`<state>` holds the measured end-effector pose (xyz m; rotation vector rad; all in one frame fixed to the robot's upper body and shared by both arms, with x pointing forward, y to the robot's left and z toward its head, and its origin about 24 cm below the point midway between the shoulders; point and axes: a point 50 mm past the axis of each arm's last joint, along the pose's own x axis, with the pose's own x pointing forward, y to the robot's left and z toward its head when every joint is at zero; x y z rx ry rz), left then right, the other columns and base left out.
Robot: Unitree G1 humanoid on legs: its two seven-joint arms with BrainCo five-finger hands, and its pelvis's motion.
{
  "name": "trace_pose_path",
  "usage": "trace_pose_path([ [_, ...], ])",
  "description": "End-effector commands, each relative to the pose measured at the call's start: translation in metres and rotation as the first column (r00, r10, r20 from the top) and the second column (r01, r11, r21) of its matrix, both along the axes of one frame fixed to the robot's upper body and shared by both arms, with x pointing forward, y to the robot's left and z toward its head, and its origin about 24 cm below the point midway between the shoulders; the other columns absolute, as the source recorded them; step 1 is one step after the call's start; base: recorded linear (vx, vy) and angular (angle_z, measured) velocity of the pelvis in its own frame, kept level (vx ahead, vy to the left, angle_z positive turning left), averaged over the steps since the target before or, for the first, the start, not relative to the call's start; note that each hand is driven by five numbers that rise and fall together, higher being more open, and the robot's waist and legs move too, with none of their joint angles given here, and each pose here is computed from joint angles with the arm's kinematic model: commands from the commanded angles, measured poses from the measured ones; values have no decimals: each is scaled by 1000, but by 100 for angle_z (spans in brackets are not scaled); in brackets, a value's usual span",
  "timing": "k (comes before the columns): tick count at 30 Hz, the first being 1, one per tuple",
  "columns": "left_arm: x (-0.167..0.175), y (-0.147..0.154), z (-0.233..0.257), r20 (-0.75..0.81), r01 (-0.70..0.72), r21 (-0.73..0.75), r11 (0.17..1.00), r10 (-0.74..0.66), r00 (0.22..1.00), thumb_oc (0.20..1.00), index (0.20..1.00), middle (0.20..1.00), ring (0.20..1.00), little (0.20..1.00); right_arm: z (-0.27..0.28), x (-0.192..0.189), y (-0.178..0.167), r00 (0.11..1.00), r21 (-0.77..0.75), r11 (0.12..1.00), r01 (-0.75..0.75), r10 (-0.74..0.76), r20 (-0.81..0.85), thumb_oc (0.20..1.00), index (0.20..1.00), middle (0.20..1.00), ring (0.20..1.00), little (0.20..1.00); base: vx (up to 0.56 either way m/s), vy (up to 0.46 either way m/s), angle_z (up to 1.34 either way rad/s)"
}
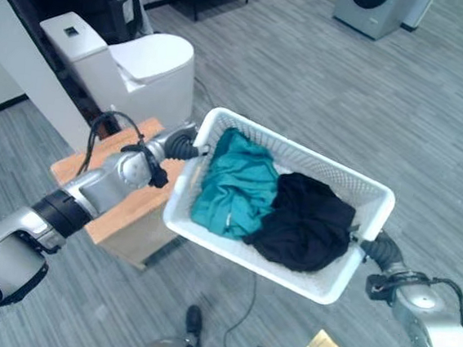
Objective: Grab the laundry basket,head to the washer,open it,put in the laundry and shut it.
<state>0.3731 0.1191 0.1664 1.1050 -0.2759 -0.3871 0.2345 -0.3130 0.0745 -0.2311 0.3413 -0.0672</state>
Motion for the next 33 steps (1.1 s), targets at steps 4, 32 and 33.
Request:
trace_pose_path([
  [4, 0, -37, 51, 145, 159, -81, 984, -146, 979, 200, 200, 200, 200, 200, 104, 36, 38, 863, 40, 971, -236, 190, 469, 200, 200, 200, 200, 200, 61, -411, -15],
  [32, 0, 12, 33, 120, 1, -139, 990, 15, 993, 200, 200, 200, 200, 200, 73, 59, 93, 850, 130, 919, -373, 282, 445, 200, 200, 200, 200, 200, 358, -26, -16],
  [33, 2, 12, 30, 111, -11, -153, 988, 28, 993, 200, 200, 200, 200, 200, 75, 56, 90, 848, 127, 918, -375, 284, 447, 200, 200, 200, 200, 200, 531, -251, 106],
])
